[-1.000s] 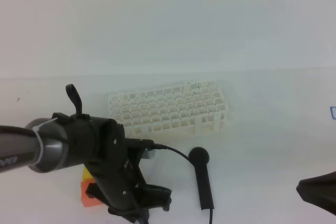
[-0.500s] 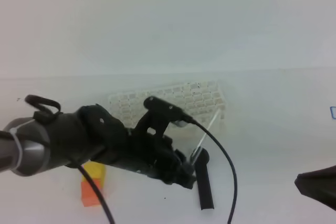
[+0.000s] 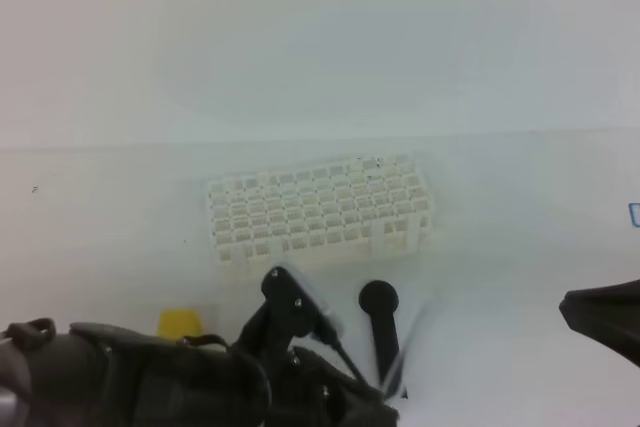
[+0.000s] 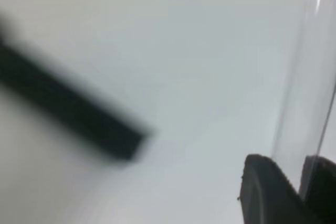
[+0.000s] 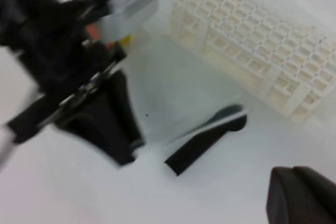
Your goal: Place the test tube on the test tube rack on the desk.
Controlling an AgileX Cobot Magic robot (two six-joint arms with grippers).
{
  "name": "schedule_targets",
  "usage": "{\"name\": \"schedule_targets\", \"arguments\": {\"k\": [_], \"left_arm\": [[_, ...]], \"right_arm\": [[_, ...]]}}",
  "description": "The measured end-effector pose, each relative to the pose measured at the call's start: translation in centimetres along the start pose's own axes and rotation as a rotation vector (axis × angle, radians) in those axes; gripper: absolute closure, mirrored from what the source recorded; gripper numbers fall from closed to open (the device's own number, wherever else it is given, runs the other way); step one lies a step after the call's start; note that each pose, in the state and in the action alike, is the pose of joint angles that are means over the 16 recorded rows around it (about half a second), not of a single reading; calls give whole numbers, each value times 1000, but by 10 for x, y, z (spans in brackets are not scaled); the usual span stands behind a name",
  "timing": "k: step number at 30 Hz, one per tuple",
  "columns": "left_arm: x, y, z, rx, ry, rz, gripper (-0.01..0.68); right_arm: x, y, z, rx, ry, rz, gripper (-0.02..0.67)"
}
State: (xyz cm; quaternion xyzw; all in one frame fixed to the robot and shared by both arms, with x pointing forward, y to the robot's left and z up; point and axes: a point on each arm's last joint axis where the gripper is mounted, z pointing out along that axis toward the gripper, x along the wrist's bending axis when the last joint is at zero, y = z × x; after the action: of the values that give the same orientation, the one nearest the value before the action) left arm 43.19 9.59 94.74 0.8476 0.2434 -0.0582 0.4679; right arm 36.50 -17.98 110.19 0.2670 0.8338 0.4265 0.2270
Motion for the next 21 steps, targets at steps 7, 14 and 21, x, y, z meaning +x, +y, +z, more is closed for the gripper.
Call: {"name": "schedule_targets", "arguments": {"k": [7,14,21], "left_arm": [[-10,1,-3,-45,-91,60,646],[-4,17,-7,-102,-84,99,652],[12,34,-30,-266,-157,149,652]], "right_arm": [[-1,3,0,-33,-11,9,650],[-2,7,2,-75,-21,12,639],[-4,16,2,-165,-42,14,602]]}}
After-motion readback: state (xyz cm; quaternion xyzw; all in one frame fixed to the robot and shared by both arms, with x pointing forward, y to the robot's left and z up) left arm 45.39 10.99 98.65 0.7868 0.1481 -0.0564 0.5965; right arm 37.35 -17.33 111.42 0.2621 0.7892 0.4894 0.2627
